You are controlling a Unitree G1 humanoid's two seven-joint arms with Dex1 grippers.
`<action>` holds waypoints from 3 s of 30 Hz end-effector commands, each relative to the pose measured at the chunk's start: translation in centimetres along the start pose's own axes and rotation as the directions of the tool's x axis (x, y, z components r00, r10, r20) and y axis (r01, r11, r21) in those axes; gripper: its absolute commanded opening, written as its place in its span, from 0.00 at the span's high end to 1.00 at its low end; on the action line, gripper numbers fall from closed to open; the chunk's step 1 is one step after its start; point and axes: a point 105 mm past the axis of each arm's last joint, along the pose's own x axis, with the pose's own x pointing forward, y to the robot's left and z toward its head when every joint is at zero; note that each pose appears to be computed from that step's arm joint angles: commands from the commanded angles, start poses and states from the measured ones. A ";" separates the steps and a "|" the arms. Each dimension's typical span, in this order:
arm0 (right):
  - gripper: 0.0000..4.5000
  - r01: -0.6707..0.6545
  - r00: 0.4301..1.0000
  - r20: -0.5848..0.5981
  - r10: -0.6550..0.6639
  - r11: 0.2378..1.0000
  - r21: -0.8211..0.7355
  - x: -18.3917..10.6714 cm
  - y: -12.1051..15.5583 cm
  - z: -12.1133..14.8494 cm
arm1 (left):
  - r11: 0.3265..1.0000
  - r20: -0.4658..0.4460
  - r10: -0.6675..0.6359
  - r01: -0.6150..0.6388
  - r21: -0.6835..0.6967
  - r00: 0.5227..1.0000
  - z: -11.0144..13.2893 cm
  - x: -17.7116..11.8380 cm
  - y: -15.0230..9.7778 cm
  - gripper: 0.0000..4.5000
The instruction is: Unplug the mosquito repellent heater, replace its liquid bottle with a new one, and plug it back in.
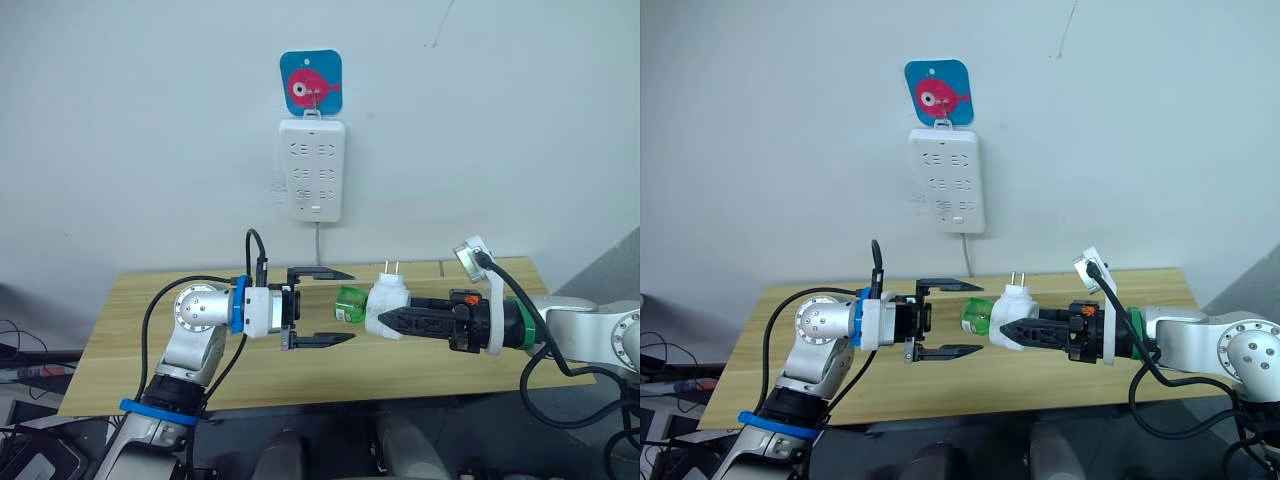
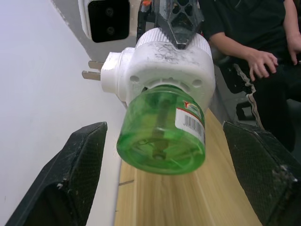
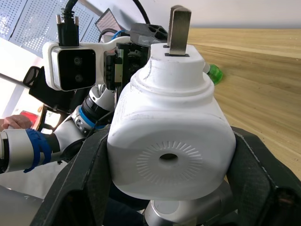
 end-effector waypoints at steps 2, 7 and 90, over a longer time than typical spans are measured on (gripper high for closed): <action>0.33 -0.037 0.999 0.020 0.038 0.999 -0.030 -0.2 1.2 0.8 | 1.000 0.024 -0.022 0.021 0.023 0.999 0.5 0.7 0.3 0.12; 0.33 -0.039 0.999 0.019 0.040 0.999 -0.032 -0.2 1.3 0.8 | 0.998 0.017 -0.065 0.065 -0.004 0.998 0.6 0.6 -0.1 0.42; 0.33 -0.036 0.999 -0.012 0.035 0.993 -0.110 -0.3 1.7 0.4 | 0.641 -0.093 -0.288 0.120 -0.758 0.953 0.1 -0.6 1.2 0.20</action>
